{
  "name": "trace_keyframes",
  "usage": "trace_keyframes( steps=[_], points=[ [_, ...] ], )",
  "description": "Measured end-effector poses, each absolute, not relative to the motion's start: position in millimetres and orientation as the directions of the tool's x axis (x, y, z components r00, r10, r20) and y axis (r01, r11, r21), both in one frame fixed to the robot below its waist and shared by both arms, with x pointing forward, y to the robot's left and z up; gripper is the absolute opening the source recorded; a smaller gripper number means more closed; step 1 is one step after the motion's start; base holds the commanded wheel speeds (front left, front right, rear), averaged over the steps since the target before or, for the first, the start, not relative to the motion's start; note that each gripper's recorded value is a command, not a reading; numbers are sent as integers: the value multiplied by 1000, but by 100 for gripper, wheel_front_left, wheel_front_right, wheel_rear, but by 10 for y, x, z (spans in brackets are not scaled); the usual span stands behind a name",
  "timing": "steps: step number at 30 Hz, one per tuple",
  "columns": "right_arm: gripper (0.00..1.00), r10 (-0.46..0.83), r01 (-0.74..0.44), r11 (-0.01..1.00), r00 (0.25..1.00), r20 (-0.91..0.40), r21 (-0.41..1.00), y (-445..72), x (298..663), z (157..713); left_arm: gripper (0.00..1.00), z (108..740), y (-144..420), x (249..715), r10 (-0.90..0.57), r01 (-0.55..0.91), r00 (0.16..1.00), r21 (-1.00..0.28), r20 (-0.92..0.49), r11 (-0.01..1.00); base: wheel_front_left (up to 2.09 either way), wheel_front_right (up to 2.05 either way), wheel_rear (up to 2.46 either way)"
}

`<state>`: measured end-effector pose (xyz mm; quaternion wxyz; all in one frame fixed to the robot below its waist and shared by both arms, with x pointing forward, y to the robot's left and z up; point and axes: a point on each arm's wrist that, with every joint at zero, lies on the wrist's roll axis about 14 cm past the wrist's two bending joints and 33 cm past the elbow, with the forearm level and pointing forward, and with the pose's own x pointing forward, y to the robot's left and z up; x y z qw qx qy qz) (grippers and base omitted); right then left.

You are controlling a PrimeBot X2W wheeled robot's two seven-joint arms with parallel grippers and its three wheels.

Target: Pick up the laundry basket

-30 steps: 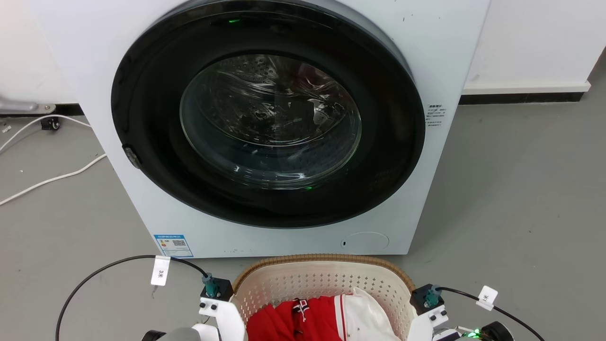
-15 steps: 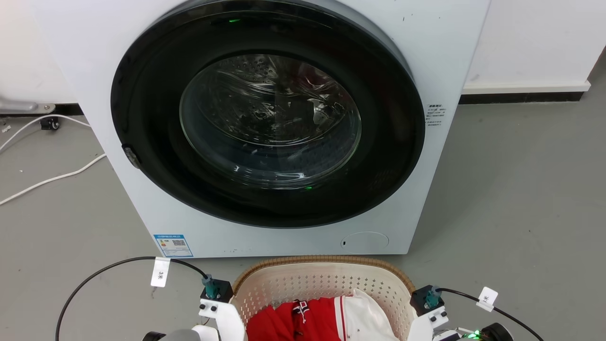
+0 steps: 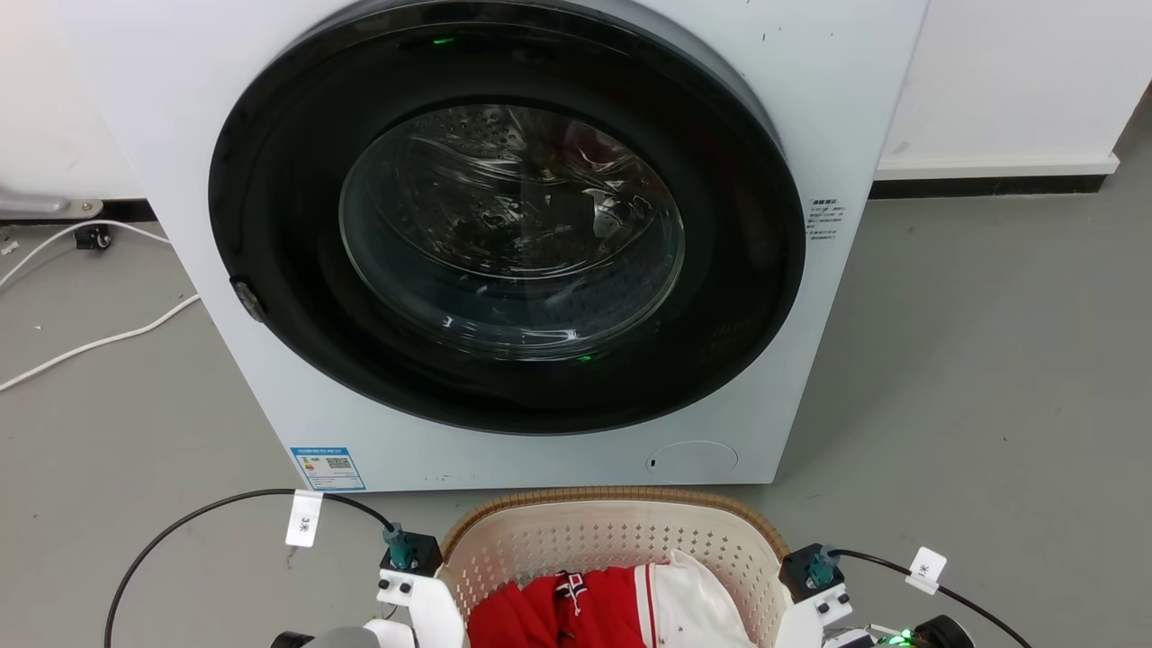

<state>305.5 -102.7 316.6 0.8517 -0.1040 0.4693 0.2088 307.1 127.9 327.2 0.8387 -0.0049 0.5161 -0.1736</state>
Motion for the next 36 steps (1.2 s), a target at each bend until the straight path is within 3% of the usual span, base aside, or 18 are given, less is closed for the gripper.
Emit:
trace_keyframes(
  steps=[36],
  points=[
    [0, 261, -452, 892, 471, -843, 23, -1025, 3041, 3161, 0, 3268, 1284, 3068, -297, 278, 409, -192, -863, 941, 0, 0, 0]
  ],
)
